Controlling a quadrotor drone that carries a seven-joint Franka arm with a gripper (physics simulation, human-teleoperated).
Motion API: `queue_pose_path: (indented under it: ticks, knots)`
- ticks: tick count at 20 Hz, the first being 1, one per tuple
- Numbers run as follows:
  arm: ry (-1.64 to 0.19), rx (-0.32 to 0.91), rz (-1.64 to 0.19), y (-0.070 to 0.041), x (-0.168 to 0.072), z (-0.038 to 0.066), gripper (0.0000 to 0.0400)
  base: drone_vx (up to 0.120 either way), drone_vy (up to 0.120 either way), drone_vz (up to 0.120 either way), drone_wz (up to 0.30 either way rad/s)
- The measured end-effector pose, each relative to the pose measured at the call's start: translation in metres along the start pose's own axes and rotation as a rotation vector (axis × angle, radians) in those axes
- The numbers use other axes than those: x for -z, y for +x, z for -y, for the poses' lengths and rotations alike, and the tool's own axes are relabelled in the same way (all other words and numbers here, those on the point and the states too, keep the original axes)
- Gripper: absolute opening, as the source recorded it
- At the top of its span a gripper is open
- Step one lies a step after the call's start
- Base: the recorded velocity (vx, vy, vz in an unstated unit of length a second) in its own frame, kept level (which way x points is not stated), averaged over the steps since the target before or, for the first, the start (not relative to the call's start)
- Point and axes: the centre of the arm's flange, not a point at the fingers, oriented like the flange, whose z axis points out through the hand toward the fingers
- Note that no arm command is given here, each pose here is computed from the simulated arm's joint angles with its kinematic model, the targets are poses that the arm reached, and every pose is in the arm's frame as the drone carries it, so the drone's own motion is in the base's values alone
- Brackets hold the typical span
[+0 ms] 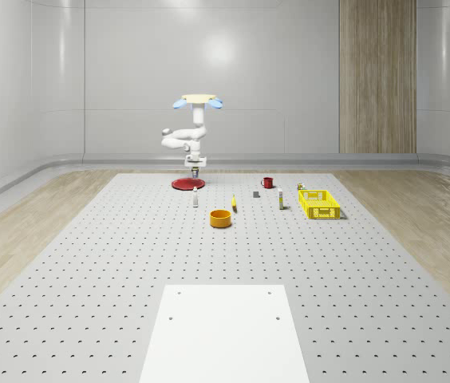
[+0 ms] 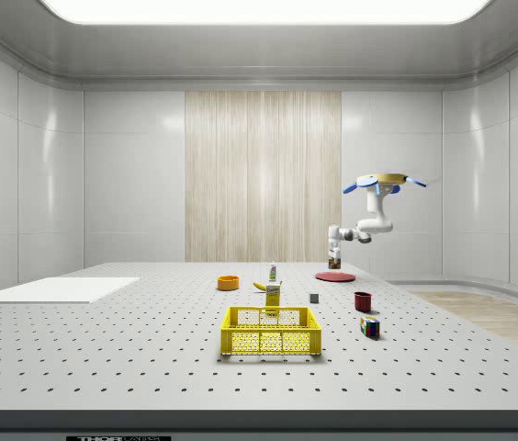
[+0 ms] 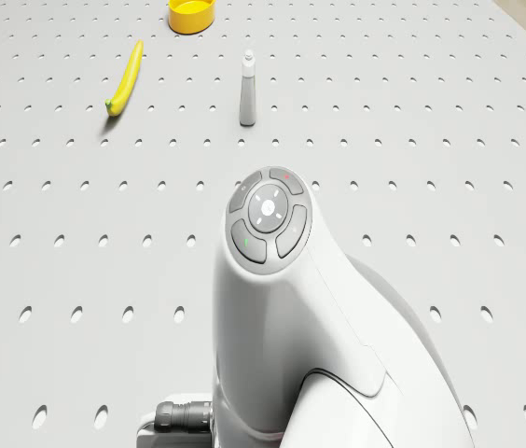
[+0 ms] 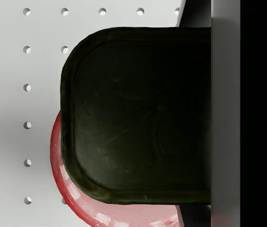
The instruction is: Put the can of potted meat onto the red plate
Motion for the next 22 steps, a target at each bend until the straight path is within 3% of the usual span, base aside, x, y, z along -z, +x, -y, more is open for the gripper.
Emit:
queue_pose_path:
  ticks: [11, 22]
  knots:
    - [0.000, 0.000, 0.000, 0.000, 0.000, 0.000, 0.0283, 0.000, -0.120, 0.000, 0.000]
    - [0.000, -0.003, 0.000, 0.000, -0.031, 0.000, 0.0282, 0.000, 0.000, 0.000, 0.000]
